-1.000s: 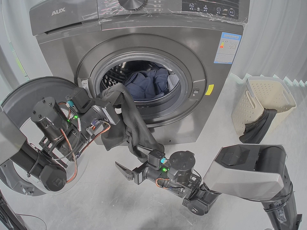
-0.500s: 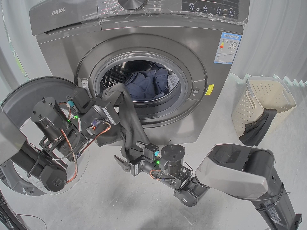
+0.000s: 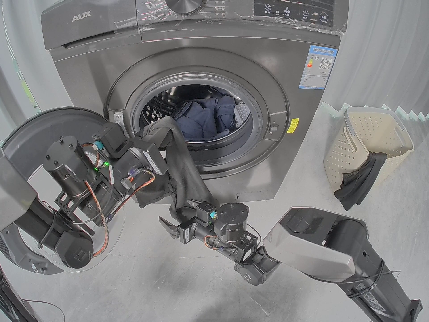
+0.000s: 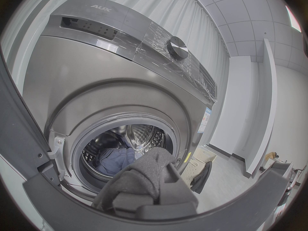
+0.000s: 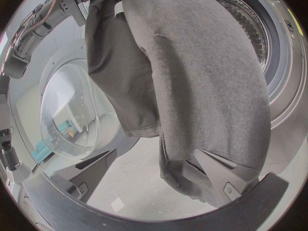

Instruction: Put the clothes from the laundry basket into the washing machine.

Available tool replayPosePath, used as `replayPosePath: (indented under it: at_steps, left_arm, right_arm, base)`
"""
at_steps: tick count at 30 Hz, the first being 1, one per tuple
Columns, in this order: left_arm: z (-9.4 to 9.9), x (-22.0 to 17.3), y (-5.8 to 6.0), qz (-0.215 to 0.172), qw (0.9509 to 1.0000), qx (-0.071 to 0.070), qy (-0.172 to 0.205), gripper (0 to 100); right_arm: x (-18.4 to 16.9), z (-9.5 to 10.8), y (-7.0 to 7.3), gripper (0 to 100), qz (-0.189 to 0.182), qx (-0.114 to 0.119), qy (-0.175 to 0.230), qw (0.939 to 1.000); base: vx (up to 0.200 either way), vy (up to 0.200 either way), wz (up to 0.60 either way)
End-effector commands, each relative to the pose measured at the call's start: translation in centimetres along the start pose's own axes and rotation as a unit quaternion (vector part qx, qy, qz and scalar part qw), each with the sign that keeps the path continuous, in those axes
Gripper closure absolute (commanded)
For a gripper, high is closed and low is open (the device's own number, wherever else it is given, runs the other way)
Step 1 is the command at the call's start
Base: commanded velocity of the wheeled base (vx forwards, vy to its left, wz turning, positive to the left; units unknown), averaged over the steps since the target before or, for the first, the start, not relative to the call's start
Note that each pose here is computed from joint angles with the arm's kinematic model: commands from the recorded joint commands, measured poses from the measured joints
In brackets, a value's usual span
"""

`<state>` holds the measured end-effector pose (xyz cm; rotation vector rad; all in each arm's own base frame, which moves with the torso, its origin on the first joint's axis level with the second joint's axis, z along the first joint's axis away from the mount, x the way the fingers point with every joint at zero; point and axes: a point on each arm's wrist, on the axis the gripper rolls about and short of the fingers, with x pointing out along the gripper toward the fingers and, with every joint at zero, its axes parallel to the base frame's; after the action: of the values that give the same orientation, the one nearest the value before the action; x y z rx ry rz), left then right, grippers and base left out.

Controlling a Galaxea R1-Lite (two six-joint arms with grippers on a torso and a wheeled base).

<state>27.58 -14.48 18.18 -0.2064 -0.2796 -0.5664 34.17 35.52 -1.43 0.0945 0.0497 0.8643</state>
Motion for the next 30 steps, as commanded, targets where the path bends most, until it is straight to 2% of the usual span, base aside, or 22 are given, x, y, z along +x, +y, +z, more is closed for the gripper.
replayPosePath:
  at_steps: [1,2,5,8,9,12,24,29,30]
  left_arm:
    - [0.0,0.0,0.0,0.0,1.0,0.0,-0.001,100]
    - [0.0,0.0,0.0,0.0,1.0,0.0,-0.001,100]
    - [0.0,0.0,0.0,0.0,1.0,0.0,-0.001,100]
    - [0.0,0.0,0.0,0.0,1.0,0.0,-0.001,100]
    - [0.1,0.0,0.0,0.0,1.0,0.0,-0.001,100]
    - [0.0,0.0,0.0,0.0,1.0,0.0,-0.001,100]
    - [-0.1,0.0,0.2,0.003,1.0,0.001,0.001,100]
    - [-0.1,0.0,0.2,0.003,1.0,0.001,0.001,100]
    - [-0.1,0.0,0.2,0.003,1.0,0.001,0.0,100]
  right_arm:
    - [0.4,-0.6,-0.1,0,-0.002,0.0,0.004,1.0]
    - [0.4,-0.6,-0.1,0,-0.002,0.0,0.004,1.0]
    - [1.5,-0.9,-1.5,0,-0.02,-0.002,-0.004,0.9998]
    - [2.1,-1.4,-2.5,0,-0.035,-0.015,-0.005,0.9993]
    - [2.4,-1.4,-3.3,0,-0.051,-0.026,-0.009,0.9983]
    - [2.7,-1.7,-4.1,0,-0.068,-0.034,-0.01,0.9971]
    - [2.8,-1.5,-4.4,0,-0.092,-0.033,-0.011,0.9951]
    - [2.7,-1.4,-5.0,0,-0.106,-0.031,-0.015,0.9937]
    - [2.7,-1.4,-5.1,100,-0.112,-0.031,-0.016,0.9931]
  base:
    - [0.0,0.0,0.0]
    - [0.0,0.0,0.0]
    - [0.0,0.0,0.0]
    - [0.0,0.0,0.0]
    - [0.0,0.0,0.0]
    - [0.0,0.0,0.0]
    - [0.0,0.0,0.0]
    - [0.0,0.0,0.0]
    - [0.0,0.0,0.0]
